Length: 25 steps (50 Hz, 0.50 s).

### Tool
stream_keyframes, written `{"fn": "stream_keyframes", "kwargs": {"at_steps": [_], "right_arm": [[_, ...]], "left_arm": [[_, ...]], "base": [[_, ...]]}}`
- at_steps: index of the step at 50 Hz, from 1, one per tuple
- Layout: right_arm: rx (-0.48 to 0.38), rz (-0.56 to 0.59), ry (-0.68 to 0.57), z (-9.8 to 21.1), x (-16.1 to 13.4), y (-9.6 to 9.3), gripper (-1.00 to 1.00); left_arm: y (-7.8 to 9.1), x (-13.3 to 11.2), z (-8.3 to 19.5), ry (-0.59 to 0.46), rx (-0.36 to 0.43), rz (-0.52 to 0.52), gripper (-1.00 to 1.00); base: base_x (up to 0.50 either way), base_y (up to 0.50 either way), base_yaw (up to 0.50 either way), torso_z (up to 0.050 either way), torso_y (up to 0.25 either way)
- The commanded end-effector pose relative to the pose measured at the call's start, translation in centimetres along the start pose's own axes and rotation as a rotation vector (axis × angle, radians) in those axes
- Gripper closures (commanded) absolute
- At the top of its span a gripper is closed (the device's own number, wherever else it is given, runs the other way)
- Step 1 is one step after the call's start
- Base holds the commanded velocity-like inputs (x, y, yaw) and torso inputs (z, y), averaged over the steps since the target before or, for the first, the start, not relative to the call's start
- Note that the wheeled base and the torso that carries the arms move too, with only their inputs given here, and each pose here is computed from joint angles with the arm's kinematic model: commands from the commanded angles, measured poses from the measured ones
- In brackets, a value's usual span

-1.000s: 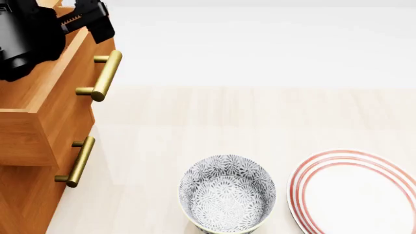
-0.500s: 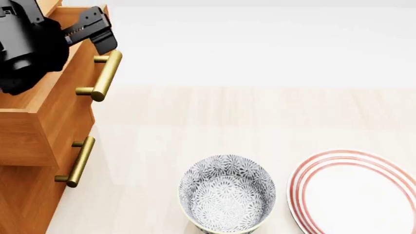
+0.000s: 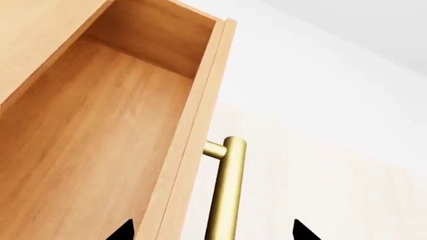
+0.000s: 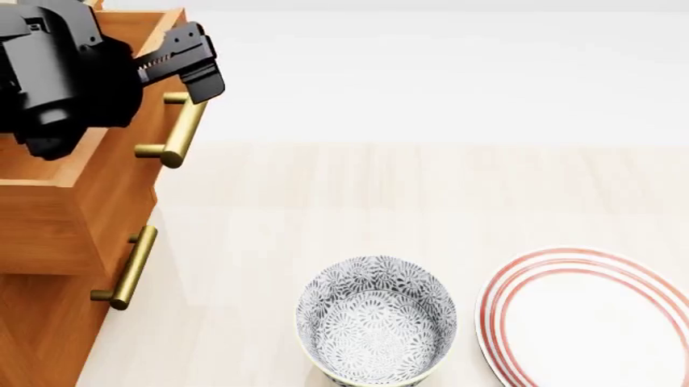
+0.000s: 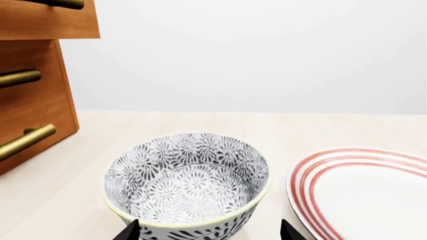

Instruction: Open the top drawer of the cabinet.

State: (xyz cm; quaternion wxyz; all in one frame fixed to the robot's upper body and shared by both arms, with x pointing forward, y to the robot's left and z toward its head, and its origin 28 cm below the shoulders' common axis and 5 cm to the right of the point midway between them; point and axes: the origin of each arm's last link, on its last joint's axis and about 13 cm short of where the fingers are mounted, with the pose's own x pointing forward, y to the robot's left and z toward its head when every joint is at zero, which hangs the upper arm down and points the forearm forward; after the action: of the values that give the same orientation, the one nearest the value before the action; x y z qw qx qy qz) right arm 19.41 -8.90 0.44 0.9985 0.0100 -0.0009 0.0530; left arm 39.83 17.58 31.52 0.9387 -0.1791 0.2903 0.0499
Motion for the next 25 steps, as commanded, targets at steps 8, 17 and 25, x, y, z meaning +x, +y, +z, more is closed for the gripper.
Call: {"fn": "stream_keyframes", "kwargs": {"at_steps": [8, 17, 25], "right_arm": [[0.007, -0.002, -0.019, 0.2, 0.3, 0.0, -1.00], [0.009, -0.006, -0.022, 0.3, 0.4, -0.1, -1.00], [0.012, -0.007, -0.022, 0.3, 0.4, -0.1, -1.00]], "left_arm": [[-2.2, -1.0, -0.8, 0.030, 0.023, -0.197, -1.00], [-3.1, -1.2, -1.3, 0.040, 0.044, -0.228, -1.00], [-3.7, -1.2, -1.7, 0.048, 0.059, -0.251, -1.00]], "base": [[0.00, 0.00, 0.00, 0.000, 0.001], [0.00, 0.00, 0.00, 0.000, 0.000], [0.00, 0.00, 0.00, 0.000, 0.001]]}}
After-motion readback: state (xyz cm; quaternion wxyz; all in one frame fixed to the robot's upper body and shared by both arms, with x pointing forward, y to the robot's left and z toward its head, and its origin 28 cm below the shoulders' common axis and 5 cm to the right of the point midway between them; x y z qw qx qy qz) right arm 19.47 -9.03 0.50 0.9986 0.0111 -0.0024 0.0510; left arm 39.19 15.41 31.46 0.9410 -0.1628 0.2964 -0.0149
